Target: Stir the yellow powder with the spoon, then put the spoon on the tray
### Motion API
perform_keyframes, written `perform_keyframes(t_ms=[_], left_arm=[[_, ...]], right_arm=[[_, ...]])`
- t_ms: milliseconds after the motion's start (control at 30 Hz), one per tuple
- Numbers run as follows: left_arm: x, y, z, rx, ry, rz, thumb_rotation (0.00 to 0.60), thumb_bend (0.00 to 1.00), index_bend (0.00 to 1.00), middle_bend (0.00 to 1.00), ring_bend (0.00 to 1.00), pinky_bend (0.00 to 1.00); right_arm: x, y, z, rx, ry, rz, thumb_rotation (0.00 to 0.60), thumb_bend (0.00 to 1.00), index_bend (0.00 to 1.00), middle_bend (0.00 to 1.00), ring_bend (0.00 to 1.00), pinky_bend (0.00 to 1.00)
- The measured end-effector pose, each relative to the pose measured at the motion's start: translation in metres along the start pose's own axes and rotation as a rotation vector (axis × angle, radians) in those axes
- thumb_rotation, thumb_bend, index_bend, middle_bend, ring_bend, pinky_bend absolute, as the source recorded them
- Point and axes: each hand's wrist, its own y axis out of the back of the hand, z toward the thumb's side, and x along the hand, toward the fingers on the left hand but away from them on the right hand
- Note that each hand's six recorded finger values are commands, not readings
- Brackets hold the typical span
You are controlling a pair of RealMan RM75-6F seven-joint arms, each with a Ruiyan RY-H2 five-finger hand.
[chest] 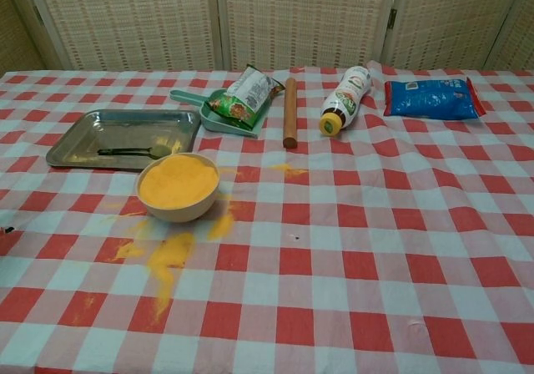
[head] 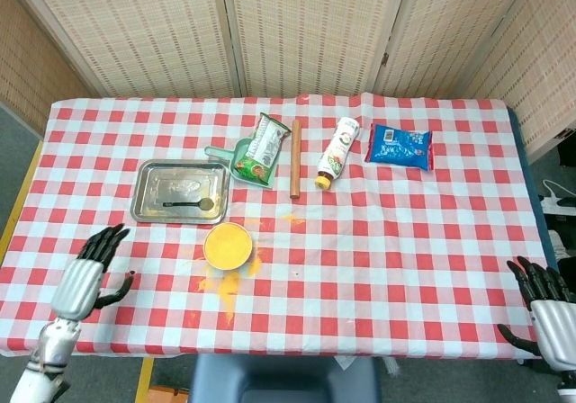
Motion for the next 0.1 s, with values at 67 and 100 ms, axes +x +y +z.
perform_keyframes(t_ms=[67, 100], left_arm=[[-0.027, 0.014, -0.007, 0.044, 0.035, 0.055, 0.600, 0.40, 0.00, 0.00, 0.00, 0.08], [-0.041, 0.021, -0.012, 0.088, 0.048, 0.079, 0.600, 0.40, 0.00, 0.00, 0.00, 0.07]], right_arm=[[0.002, 0.001, 0.000, -0.003, 0.003, -0.002, 0.600, 0.12, 0.00, 0.00, 0.00, 0.00], [0.003, 0.001, 0.001, -0.004, 0.004, -0.003, 0.600, 0.12, 0.00, 0.00, 0.00, 0.00]])
